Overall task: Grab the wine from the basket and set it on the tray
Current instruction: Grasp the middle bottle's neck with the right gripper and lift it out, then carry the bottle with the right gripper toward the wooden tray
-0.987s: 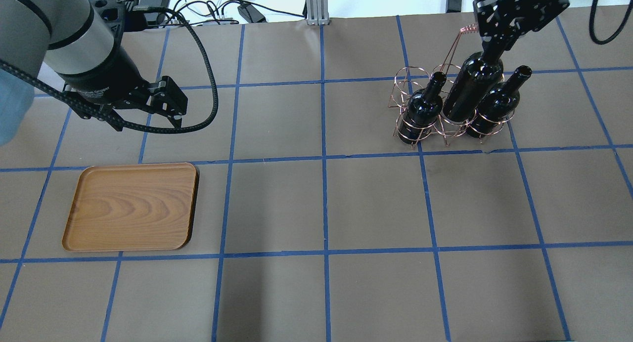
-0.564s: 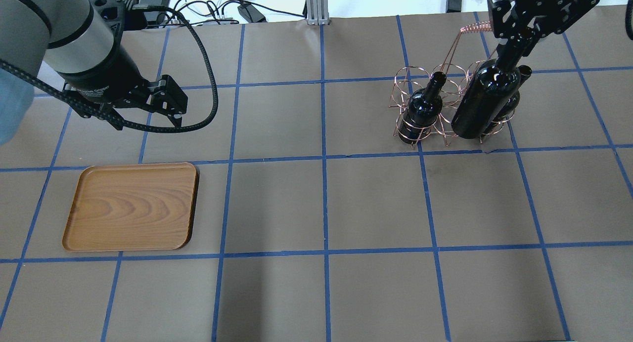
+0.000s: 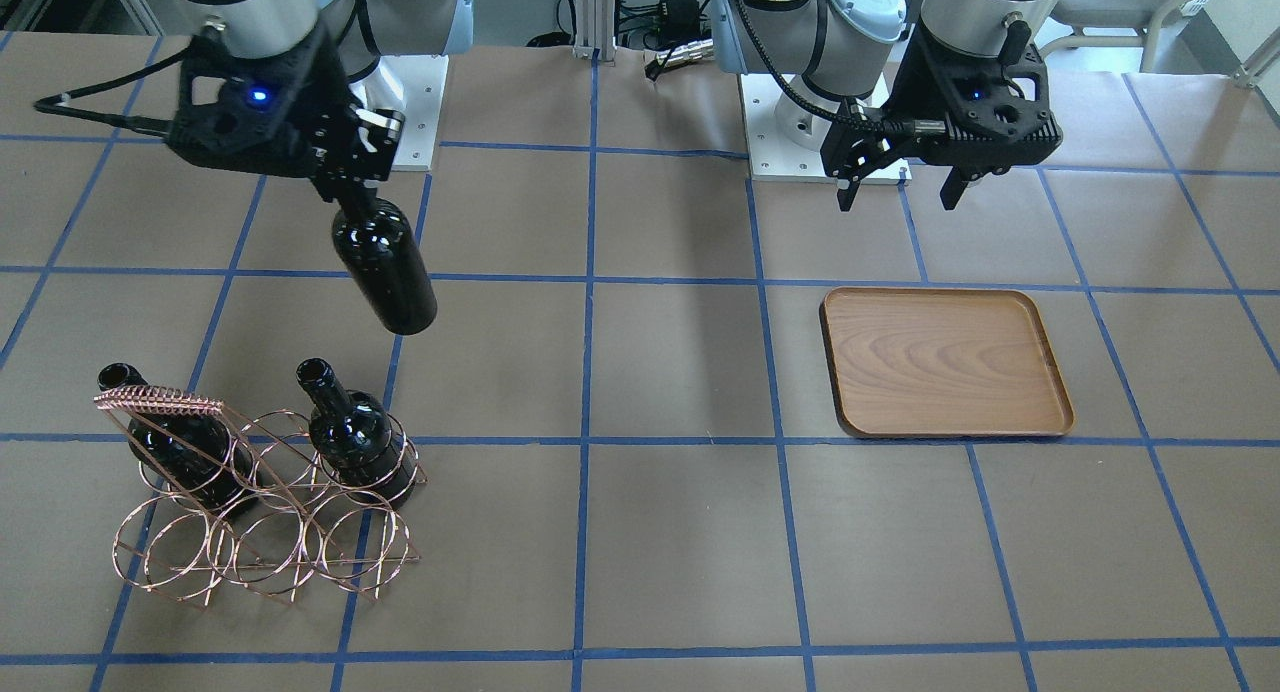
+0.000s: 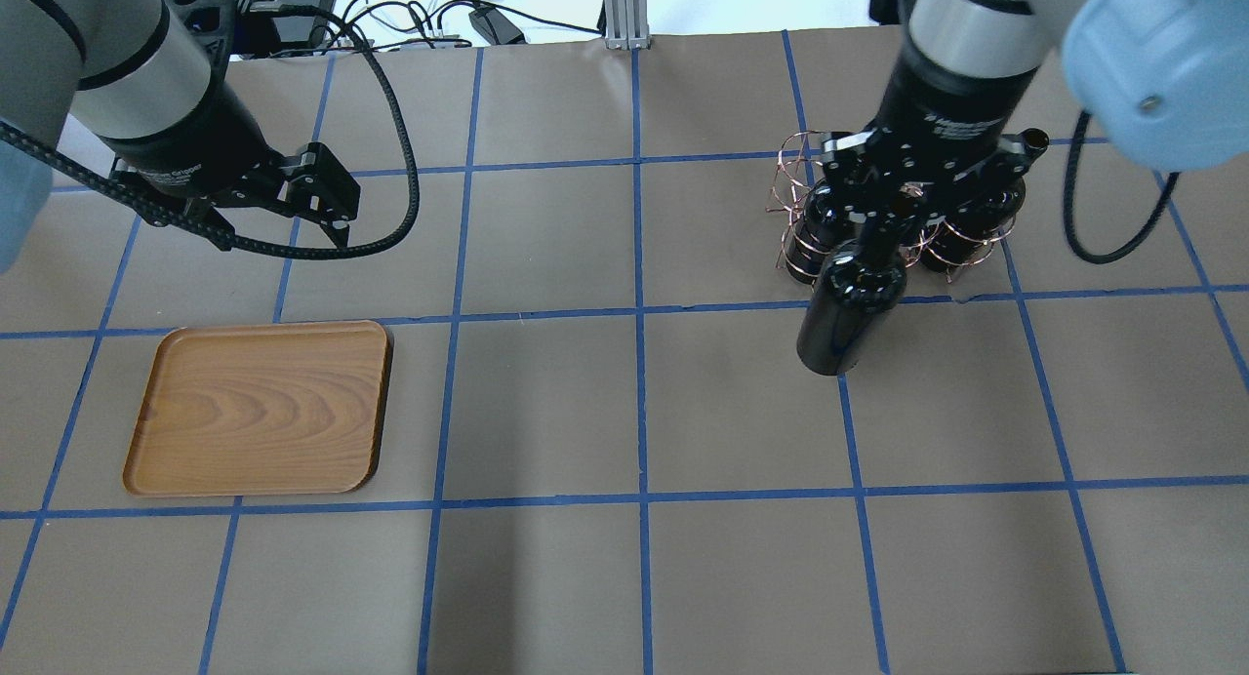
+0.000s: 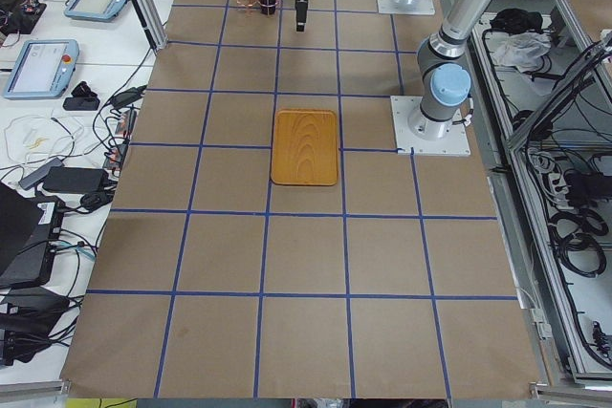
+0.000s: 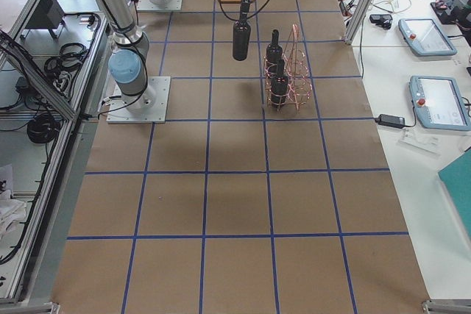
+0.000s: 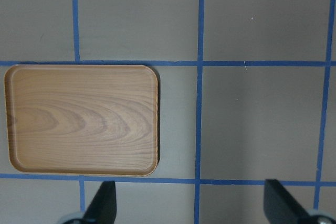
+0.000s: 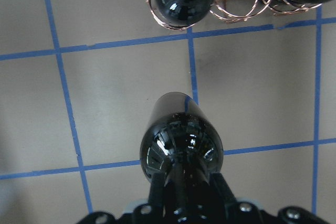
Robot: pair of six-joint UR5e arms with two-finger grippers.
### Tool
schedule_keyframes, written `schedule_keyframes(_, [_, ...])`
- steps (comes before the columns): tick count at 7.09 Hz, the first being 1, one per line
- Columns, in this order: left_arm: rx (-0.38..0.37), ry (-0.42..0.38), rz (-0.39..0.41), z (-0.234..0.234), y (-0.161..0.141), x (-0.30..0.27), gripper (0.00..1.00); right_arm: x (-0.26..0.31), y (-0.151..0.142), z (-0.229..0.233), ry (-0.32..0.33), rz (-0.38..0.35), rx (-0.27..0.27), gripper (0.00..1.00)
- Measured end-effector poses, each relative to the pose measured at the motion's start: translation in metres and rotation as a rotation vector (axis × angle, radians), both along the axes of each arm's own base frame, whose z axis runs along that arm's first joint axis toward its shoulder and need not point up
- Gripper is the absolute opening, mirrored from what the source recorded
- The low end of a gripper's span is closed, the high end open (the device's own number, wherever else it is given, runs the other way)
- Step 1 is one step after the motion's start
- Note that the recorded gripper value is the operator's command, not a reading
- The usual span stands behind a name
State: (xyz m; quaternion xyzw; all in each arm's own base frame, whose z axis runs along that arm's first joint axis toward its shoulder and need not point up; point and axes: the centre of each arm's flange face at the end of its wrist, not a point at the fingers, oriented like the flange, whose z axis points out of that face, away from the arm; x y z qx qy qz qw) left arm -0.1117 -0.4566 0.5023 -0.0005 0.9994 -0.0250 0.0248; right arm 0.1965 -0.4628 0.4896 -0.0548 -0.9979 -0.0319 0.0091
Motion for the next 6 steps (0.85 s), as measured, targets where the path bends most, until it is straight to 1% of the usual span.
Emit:
schedule_keyframes(2, [-0.003, -0.004, -0.025, 0.002, 0.0, 0.002, 1.0, 0.083, 0.01, -0.025, 0.004, -0.044, -0.029, 0.1])
schedule_keyframes(3, [-0.003, -0.007, -0.028, 0.002, 0.0, 0.003, 1.0, 0.108, 0.008, -0.033, -0.002, -0.065, -0.051, 0.1])
schedule_keyframes(4, [-0.001, -0.009, -0.029, 0.001, 0.0, 0.003, 1.0, 0.135, -0.001, -0.035, -0.011, -0.093, -0.074, 0.1])
schedule_keyframes(6, [0.003, -0.011, -0.03, 0.0, 0.001, 0.003, 1.0, 0.204, -0.026, -0.042, -0.025, -0.149, -0.101, 0.1])
